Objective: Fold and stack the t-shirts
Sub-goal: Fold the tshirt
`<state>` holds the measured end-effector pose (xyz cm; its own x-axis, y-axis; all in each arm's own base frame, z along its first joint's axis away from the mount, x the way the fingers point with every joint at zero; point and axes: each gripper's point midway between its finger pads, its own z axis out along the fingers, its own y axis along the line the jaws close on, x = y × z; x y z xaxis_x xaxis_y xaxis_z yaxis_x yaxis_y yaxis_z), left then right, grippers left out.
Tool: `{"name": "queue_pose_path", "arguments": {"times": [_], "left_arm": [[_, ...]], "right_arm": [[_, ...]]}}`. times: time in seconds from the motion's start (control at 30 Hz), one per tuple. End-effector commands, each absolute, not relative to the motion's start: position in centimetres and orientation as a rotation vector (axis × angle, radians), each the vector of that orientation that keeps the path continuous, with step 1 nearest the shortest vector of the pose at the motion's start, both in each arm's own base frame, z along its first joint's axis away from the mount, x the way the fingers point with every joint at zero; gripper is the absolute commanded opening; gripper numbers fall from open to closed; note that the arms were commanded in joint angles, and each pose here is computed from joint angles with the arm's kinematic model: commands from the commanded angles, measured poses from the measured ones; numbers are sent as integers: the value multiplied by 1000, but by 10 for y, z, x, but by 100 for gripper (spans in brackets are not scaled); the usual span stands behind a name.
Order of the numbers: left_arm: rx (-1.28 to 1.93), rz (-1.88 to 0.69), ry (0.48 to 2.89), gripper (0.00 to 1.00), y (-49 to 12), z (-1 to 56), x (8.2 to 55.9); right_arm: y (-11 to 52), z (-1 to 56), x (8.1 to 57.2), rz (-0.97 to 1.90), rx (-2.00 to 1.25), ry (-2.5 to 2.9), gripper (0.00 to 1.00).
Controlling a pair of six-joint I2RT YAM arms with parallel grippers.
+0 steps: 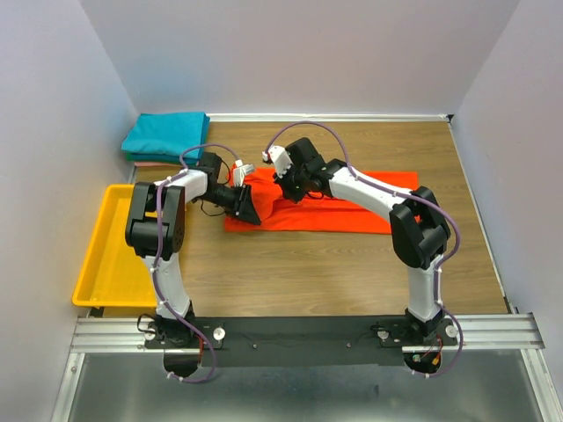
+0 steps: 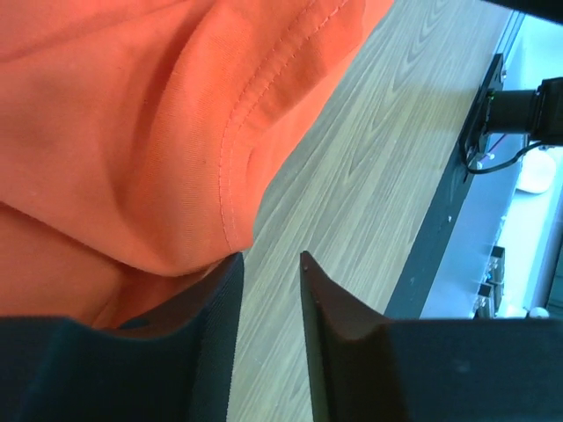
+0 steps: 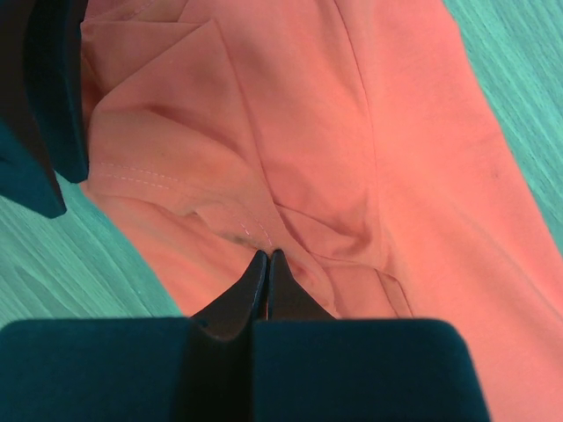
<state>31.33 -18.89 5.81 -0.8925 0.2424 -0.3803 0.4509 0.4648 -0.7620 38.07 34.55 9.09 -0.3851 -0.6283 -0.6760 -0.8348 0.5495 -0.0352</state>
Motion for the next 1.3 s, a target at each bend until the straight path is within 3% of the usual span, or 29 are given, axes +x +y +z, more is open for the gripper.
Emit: {"name": "queue_pose_path", "arguments": {"times": [0.0,0.23,0.47,0.5,0.53,0.6,0.87,1.0,1.27], "left_arm": [[611,-1421,2443,32,-195,67,324],[603,-1369,2417,0,-194,80,340],[569,-1300,2489,0,-186,66,341],[630,-1306,2449,1,-186,70,341],[663,-1326,2419,16,-188,75,338],[810,-1223,2313,34,-185,92,343],[1334,-609,1906,62,-152,129,373],[1541,-407,1575,62,-149,149,366],[1768,-77,1109,50,-153,153,347]], "right_arm": [[346,88,387,401,-1156,2154,1],[343,88,390,395,-1155,2151,1],[339,88,395,394,-1144,2154,1],[340,89,394,396,-1148,2152,1],[340,89,395,398,-1146,2154,1],[339,86,394,402,-1150,2158,0],[338,72,394,405,-1152,2189,1],[338,65,396,419,-1119,2223,1],[335,49,399,470,-1077,2281,0]]}}
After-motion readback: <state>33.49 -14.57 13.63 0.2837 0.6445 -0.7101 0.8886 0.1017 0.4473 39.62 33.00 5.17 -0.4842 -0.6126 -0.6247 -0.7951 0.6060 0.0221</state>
